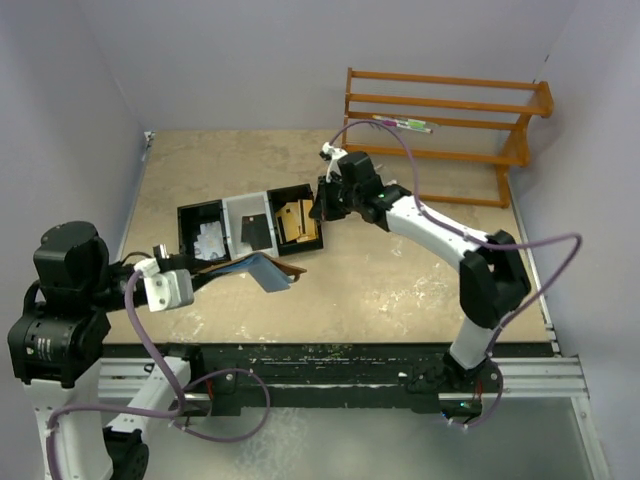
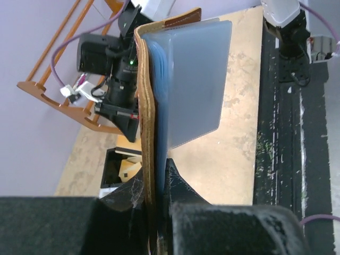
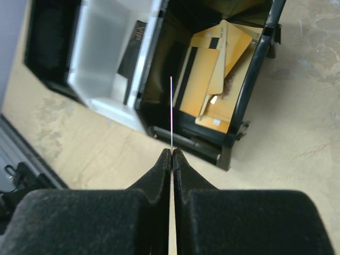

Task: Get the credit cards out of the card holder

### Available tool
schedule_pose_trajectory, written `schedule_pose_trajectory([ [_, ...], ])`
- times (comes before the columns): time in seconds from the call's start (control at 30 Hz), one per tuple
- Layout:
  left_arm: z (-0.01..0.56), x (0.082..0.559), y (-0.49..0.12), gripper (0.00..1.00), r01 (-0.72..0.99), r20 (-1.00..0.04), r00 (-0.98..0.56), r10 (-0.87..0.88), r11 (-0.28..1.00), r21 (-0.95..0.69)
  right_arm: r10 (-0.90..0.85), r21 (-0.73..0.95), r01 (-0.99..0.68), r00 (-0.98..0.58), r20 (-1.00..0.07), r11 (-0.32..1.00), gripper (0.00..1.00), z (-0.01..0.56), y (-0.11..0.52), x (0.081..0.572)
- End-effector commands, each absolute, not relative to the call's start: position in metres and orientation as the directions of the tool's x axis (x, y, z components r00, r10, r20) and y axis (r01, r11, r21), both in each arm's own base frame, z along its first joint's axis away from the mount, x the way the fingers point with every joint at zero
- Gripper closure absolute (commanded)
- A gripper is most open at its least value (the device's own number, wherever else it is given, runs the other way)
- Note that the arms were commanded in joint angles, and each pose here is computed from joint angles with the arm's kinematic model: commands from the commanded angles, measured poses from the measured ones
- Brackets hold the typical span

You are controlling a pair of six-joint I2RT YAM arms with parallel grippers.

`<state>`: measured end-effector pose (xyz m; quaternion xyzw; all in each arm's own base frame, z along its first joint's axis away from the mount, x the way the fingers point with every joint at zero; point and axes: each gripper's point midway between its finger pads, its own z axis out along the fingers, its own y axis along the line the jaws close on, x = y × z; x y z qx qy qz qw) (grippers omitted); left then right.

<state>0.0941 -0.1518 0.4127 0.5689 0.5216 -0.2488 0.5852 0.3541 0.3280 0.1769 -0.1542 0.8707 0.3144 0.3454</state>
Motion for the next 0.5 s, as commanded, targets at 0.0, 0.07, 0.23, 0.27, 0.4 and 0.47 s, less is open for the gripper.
schedule_pose_trajectory([
  [0.0, 0.422, 0.099, -0.150, 0.91, 0.772, -0.784, 0.531, 0.322, 0.198, 0.604, -0.008, 0.401, -0.519, -0.618, -0.786, 0.755, 1.00, 0.198, 0.348, 0.396],
  [0.07, 0.427, 0.102, -0.148, 0.90, 0.726, -0.747, 0.575, 0.333, 0.213, 0.654, 0.001, 0.408, -0.514, -0.621, -0.784, 0.754, 1.00, 0.190, 0.353, 0.403],
  [0.23, 0.427, 0.100, -0.148, 0.84, 0.646, -0.672, 0.662, 0.332, 0.201, 0.736, 0.019, 0.423, -0.511, -0.621, -0.784, 0.748, 1.00, 0.177, 0.365, 0.416],
  [0.27, 0.425, 0.099, -0.150, 0.83, 0.647, -0.669, 0.668, 0.326, 0.190, 0.739, 0.022, 0.425, -0.513, -0.619, -0.785, 0.746, 1.00, 0.176, 0.367, 0.418],
  [0.4, 0.415, 0.100, -0.153, 0.82, 0.681, -0.689, 0.653, 0.314, 0.155, 0.716, 0.007, 0.424, -0.522, -0.625, -0.781, 0.741, 1.00, 0.168, 0.371, 0.421],
  [0.47, 0.410, 0.103, -0.153, 0.82, 0.696, -0.700, 0.642, 0.312, 0.147, 0.703, -0.002, 0.421, -0.525, -0.627, -0.779, 0.740, 0.98, 0.165, 0.372, 0.422],
])
